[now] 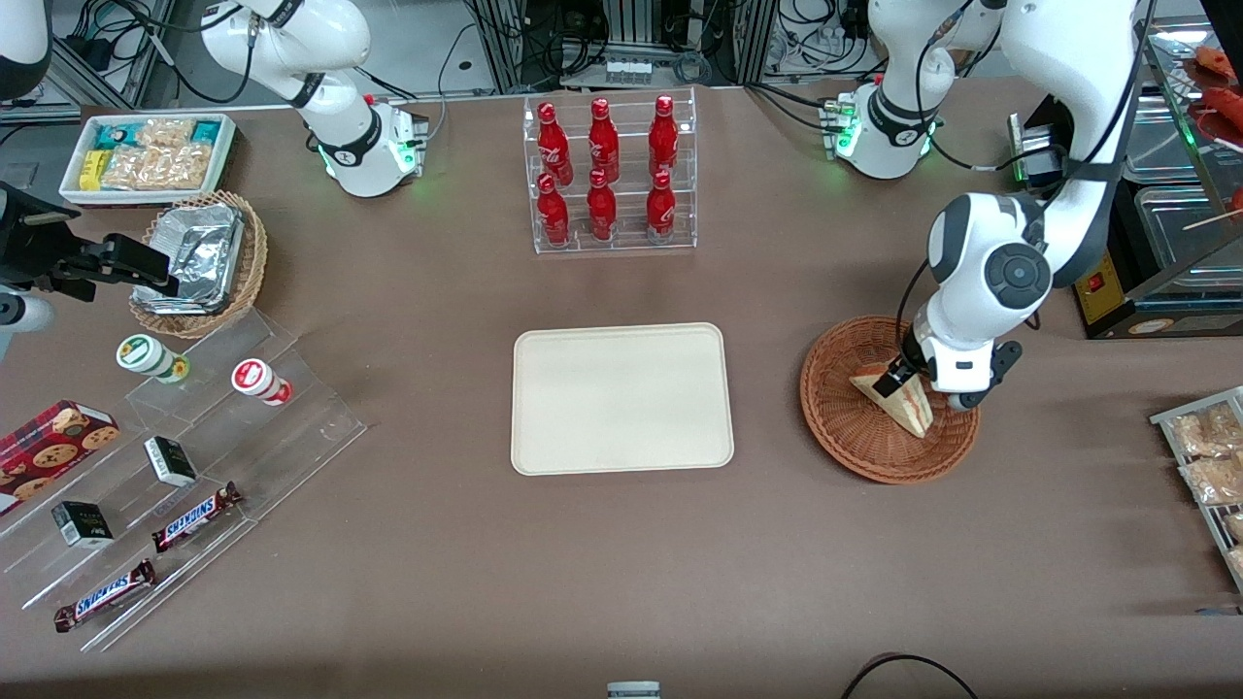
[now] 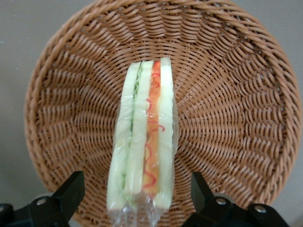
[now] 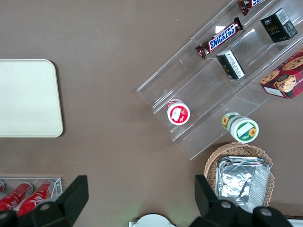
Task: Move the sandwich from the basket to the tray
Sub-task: 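Close the left gripper on the sandwich and lift it from the basket, then carry the held sandwich over to the cream tray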
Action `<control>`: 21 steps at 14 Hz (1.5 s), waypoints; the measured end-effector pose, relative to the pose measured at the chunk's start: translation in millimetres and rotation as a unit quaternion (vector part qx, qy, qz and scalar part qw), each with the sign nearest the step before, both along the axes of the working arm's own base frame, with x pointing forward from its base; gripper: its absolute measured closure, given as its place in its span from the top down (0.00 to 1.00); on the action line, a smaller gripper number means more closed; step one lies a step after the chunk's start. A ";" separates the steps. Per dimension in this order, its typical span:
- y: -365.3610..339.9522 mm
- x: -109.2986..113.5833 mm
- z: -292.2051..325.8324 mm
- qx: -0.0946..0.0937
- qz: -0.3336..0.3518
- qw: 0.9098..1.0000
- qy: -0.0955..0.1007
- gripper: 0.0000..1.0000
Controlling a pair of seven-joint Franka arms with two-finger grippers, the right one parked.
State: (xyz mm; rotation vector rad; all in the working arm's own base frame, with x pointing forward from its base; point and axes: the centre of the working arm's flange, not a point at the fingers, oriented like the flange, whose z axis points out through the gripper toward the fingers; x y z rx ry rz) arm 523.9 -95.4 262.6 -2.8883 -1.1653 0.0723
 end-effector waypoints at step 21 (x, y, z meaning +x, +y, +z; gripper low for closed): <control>-206.1 33.2 234.4 -0.013 -0.191 0.981 -0.038 0.17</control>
